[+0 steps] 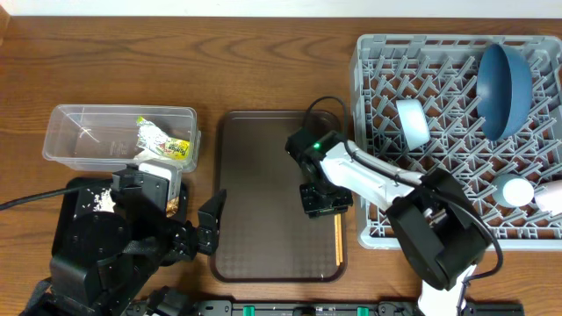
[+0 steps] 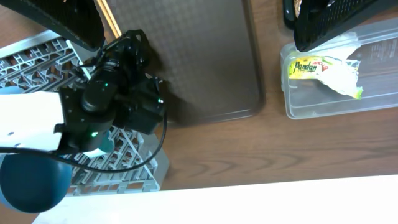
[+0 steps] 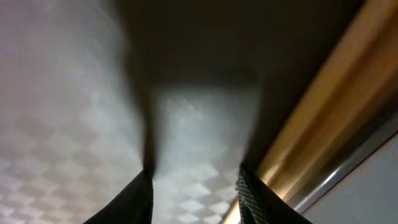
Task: Sort waste into correct bins and load items into the dishwasher rack
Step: 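Lower the right gripper onto the two wooden chopsticks on the brown tray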
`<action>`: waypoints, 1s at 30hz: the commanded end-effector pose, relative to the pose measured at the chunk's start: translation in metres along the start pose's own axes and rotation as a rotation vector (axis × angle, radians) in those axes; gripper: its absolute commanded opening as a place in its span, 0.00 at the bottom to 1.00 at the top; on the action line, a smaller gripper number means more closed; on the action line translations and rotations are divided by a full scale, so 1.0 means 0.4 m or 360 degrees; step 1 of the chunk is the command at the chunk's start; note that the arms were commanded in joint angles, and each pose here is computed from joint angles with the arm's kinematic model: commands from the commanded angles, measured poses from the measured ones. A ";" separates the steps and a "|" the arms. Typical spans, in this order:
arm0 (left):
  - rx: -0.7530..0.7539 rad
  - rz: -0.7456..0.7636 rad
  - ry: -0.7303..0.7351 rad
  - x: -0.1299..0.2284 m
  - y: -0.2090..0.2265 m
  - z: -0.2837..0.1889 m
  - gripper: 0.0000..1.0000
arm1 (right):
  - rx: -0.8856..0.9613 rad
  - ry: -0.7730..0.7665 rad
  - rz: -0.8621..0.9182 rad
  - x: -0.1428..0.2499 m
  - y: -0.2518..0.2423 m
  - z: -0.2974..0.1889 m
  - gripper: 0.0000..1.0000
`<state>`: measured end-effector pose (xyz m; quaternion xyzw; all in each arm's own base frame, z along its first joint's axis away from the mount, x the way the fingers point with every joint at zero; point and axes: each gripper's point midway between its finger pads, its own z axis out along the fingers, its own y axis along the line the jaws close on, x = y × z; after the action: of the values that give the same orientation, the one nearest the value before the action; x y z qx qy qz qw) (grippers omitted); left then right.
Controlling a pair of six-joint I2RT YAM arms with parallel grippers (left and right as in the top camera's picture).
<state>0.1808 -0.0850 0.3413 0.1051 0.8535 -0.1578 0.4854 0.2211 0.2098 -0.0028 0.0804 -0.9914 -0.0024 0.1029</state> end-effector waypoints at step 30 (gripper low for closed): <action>-0.0013 0.0011 -0.0019 -0.009 0.003 -0.008 0.98 | -0.0035 -0.0166 -0.0212 -0.024 0.028 -0.092 0.45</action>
<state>0.1808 -0.0849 0.3412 0.1051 0.8536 -0.1575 0.4853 0.2350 0.2103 0.0239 0.1309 -0.9895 -0.0011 0.0620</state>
